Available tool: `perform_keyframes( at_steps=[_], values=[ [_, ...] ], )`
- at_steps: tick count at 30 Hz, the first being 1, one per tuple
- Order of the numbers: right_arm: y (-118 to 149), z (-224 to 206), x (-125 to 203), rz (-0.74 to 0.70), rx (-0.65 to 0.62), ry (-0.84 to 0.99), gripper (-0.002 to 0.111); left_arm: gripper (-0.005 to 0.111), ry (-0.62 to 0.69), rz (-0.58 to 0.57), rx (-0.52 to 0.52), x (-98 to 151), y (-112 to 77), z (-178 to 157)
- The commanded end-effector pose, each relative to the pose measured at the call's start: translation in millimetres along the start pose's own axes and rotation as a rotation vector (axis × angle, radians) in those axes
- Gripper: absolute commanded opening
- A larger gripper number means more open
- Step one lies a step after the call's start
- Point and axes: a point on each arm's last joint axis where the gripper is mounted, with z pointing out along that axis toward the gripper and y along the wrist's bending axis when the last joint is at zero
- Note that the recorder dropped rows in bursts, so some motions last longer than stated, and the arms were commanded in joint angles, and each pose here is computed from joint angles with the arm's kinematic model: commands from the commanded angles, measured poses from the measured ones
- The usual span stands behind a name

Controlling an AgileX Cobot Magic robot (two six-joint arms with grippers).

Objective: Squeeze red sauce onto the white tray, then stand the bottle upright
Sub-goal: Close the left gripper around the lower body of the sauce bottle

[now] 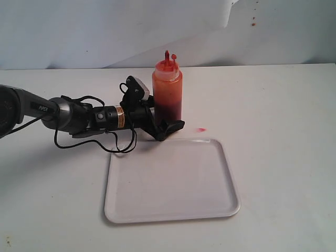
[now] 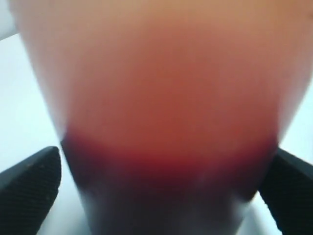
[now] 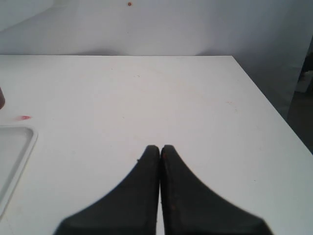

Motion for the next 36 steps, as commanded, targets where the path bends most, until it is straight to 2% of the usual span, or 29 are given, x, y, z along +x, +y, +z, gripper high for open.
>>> perform_keyframes(
  at_steps=[1,29,32,36],
  values=[
    [-0.1,-0.1,0.5,-0.005,0.002,-0.006,0.000,0.105,-0.029,-0.037,0.009,-1.9,-1.4,3.9],
    [-0.1,-0.1,0.5,-0.005,0.002,-0.006,0.000,0.104,-0.054,-0.060,-0.010,-4.1,0.4,3.8],
    [-0.1,-0.1,0.5,-0.005,0.002,-0.006,0.000,0.097,-0.054,-0.060,-0.010,-4.1,0.4,3.8],
    [-0.1,-0.1,0.5,-0.005,0.002,-0.006,0.000,0.067,-0.054,-0.060,-0.010,-4.1,0.4,3.8]
  ],
)
